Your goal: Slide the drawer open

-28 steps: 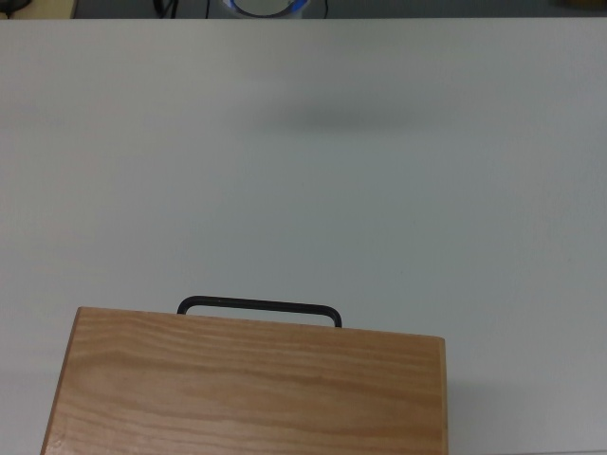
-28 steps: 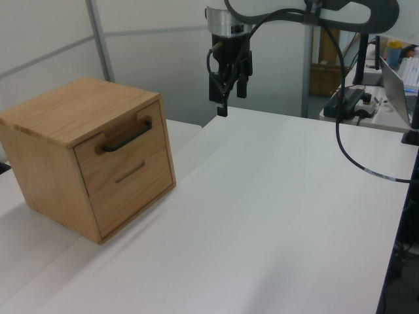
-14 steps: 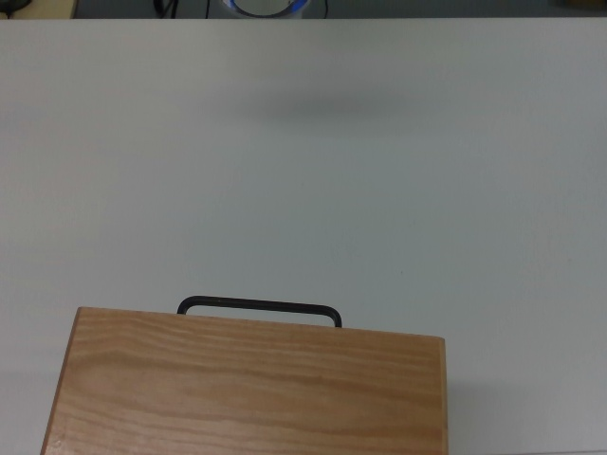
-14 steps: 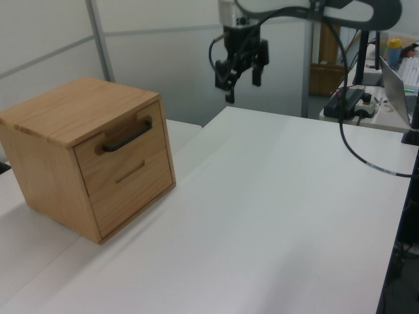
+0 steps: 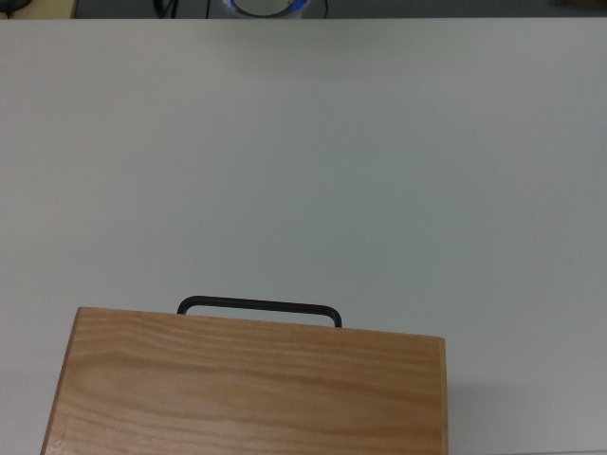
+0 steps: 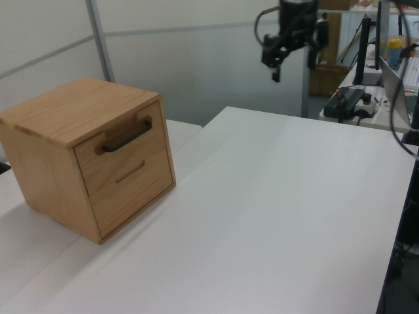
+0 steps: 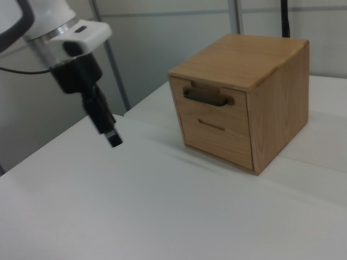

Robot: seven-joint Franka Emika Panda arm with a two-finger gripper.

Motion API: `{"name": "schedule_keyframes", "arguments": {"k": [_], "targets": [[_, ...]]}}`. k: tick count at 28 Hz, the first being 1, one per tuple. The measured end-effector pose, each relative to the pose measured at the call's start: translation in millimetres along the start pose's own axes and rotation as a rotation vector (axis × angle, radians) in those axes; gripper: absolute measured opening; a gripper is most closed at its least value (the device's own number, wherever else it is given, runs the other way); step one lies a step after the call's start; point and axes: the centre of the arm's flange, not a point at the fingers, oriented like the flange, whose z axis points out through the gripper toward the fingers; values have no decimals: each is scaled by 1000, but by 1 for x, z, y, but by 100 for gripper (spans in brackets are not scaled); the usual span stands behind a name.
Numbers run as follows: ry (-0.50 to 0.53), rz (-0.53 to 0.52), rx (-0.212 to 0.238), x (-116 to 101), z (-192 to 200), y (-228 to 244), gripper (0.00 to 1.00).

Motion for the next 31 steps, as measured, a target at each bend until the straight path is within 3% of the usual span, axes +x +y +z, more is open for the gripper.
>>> {"name": "schedule_keyframes", "arguments": {"k": [6,14,22,31], "targets": [[-12,127,-10,-26,5,12,100],[17,288,7,-34,21,13,100],[72,490,76,-25,53,-2,100],[106,769,220,-1,86,-35,100]]}}
